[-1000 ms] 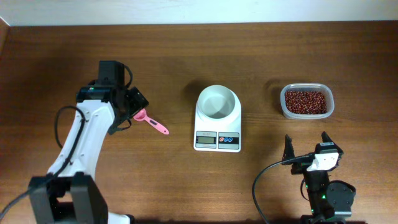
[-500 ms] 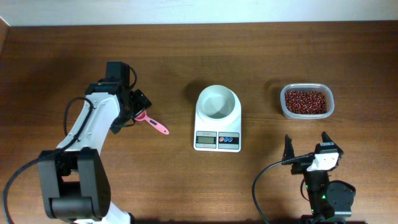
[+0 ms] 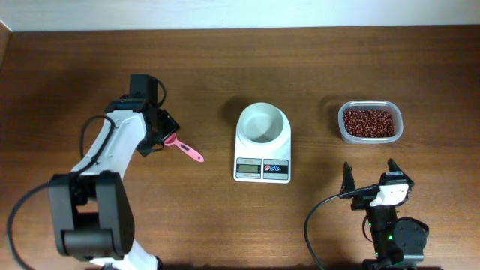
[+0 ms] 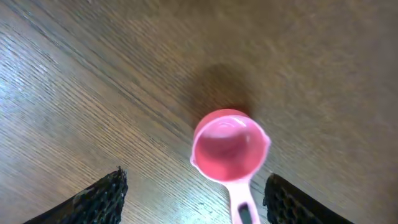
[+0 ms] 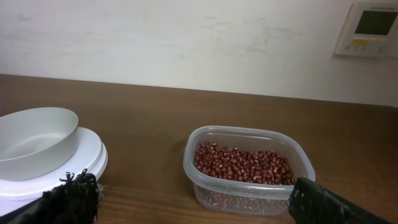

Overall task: Scoop and weigh 50g on scale
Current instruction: 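Lower the left gripper and grasp the pink scoop's cup rim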

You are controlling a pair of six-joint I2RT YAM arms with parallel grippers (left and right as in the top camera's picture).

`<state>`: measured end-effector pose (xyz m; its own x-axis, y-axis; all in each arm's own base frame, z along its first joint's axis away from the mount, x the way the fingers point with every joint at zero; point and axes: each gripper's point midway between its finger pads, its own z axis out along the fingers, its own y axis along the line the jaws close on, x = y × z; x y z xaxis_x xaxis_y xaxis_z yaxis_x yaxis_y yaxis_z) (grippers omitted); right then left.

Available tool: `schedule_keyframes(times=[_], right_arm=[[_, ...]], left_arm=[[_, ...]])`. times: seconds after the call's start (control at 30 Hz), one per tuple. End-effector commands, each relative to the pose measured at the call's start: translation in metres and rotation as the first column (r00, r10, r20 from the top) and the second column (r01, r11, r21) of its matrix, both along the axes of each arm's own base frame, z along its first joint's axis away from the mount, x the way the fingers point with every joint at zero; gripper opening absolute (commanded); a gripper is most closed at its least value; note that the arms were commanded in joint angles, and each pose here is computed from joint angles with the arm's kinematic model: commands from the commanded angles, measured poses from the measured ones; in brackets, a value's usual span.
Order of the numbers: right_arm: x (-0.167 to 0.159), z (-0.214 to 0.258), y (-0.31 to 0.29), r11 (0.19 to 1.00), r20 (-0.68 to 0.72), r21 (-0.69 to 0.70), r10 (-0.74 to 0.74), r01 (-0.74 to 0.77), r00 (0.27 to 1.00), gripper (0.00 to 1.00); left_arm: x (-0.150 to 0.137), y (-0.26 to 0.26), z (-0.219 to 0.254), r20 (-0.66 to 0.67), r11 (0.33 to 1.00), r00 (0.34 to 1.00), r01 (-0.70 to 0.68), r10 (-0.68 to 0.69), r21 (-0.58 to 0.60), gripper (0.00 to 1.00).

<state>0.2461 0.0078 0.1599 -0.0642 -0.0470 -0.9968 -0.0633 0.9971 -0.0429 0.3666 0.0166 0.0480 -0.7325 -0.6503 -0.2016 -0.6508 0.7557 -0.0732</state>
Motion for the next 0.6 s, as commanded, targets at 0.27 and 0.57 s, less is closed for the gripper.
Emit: schedule_keyframes(times=[0.27,0.57], right_arm=[[0.0,-0.002,-0.002,1.0,-0.001,0.0,-0.011,0.011,1.0,0.99],[0.0,-0.002,-0.002,1.0,-0.001,0.0,-0.011,0.011,1.0,0.99]], left_arm=[[0.011,0.0,-0.018,-0.006,1.0,1.0,-0.007,0.007,-0.012,0.57],[0.011,0.0,-0.03,-0.028,1.0,1.0,-0.007,0.007,-0.012,0.54]])
